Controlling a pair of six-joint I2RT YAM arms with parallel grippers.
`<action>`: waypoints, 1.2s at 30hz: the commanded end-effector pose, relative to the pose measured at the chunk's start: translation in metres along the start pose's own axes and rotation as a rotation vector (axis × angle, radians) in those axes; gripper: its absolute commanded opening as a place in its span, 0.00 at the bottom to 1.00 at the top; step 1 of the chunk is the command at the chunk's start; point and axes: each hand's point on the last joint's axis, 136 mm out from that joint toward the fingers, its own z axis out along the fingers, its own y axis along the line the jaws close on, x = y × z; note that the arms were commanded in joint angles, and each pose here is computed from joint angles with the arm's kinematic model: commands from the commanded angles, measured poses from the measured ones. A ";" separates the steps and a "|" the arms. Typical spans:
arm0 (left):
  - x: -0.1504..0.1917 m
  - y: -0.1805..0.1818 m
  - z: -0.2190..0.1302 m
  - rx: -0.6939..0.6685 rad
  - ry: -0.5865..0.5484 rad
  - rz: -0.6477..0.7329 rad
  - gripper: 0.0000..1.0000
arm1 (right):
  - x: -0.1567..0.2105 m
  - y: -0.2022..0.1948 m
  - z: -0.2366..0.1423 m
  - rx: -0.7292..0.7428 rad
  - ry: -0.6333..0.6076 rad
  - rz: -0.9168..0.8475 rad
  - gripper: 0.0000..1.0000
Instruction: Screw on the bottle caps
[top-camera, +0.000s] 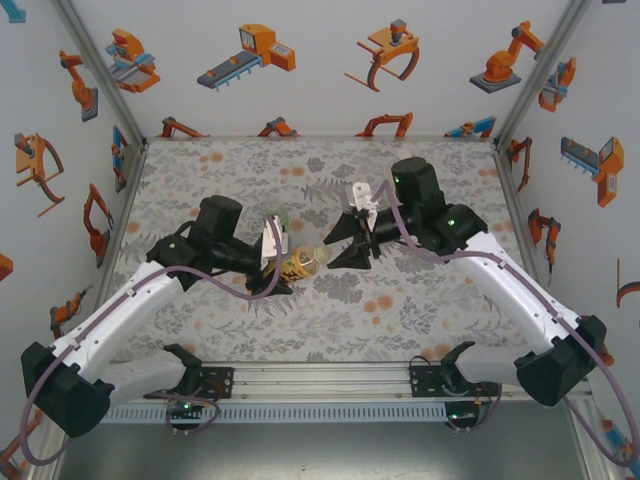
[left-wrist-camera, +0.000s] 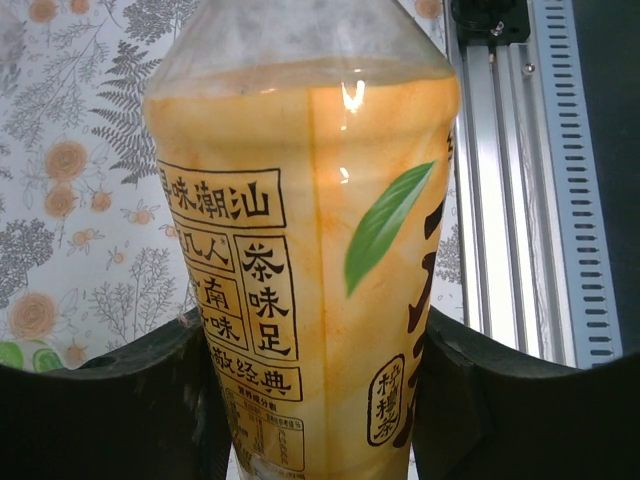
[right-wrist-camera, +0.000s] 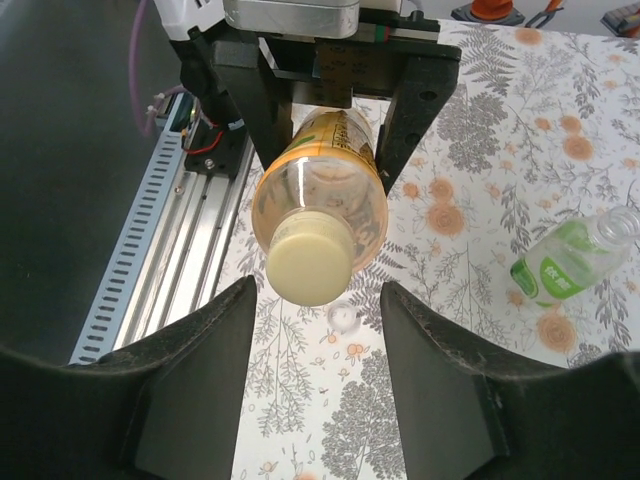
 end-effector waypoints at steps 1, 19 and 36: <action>-0.011 -0.005 -0.003 0.033 -0.026 0.025 0.01 | -0.016 0.006 -0.001 -0.037 -0.039 -0.086 0.49; -0.005 0.000 -0.001 0.024 0.012 -0.003 0.01 | -0.016 0.002 0.005 0.006 -0.021 -0.117 0.47; -0.005 0.001 -0.001 0.022 0.023 -0.009 0.01 | -0.014 -0.001 0.004 0.033 -0.019 -0.065 0.23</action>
